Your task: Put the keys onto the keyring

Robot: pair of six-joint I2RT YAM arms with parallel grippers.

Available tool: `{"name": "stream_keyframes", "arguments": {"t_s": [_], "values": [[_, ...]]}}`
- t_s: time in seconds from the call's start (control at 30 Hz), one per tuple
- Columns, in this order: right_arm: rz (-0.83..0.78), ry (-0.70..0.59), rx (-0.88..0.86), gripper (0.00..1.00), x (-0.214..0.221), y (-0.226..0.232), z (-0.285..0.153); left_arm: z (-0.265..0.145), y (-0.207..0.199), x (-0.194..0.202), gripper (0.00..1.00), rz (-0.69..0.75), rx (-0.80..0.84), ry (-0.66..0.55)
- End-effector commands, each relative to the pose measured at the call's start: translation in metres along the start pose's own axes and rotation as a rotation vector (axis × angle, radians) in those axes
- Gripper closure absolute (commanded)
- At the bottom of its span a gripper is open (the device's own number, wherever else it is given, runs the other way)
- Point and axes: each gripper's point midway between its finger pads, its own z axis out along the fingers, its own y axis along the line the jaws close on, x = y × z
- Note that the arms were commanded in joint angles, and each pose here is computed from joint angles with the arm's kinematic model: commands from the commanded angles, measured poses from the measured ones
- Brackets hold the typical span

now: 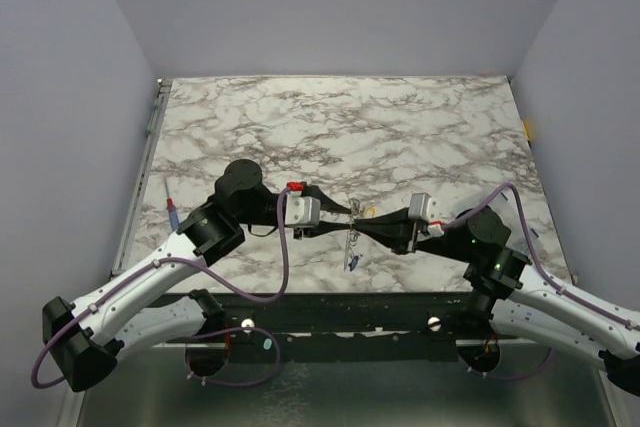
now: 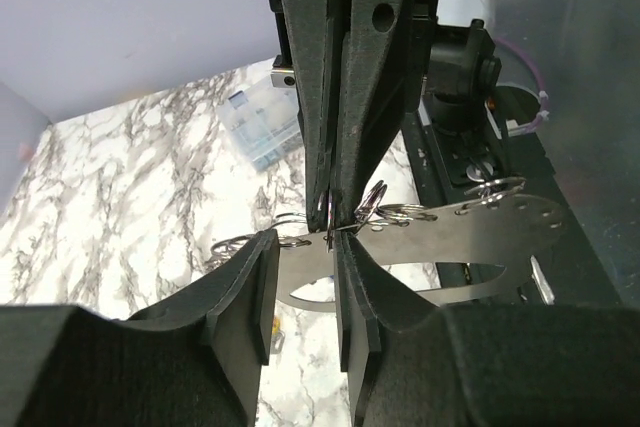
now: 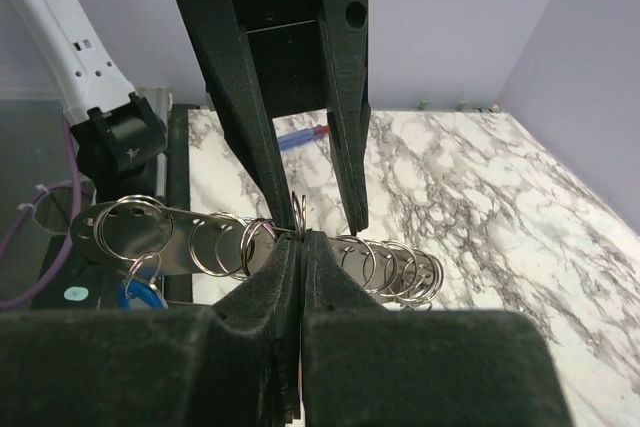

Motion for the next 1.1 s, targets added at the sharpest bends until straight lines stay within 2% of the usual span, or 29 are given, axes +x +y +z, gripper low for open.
{"name": "stream_keyframes", "arguments": {"t_s": [0.0,0.33,0.6,0.73,0.9,0.97,1.07], "values": [[-0.007,-0.049,-0.028,0.99,-0.023,0.004,0.001,-0.002,0.004,-0.018,0.67,0.078,-0.033,-0.038],[-0.006,-0.046,-0.015,0.99,-0.022,0.002,0.0,-0.006,0.006,-0.023,0.71,0.072,-0.05,-0.029],[-0.003,-0.051,-0.034,0.99,-0.024,0.005,0.002,-0.002,0.001,-0.016,0.85,0.053,-0.015,-0.024],[-0.001,-0.048,-0.039,0.99,-0.022,0.005,0.003,0.001,0.0,-0.015,1.0,0.049,0.006,-0.025],[0.006,-0.051,-0.033,0.99,-0.022,0.004,0.003,0.002,0.001,-0.013,1.0,0.045,0.0,-0.019],[0.019,-0.039,-0.011,0.91,-0.019,0.001,0.002,0.0,0.005,-0.011,1.0,0.055,-0.03,-0.009],[0.058,-0.006,0.073,0.61,-0.012,-0.011,-0.001,-0.006,0.012,0.001,1.0,0.092,-0.092,0.035]]}}
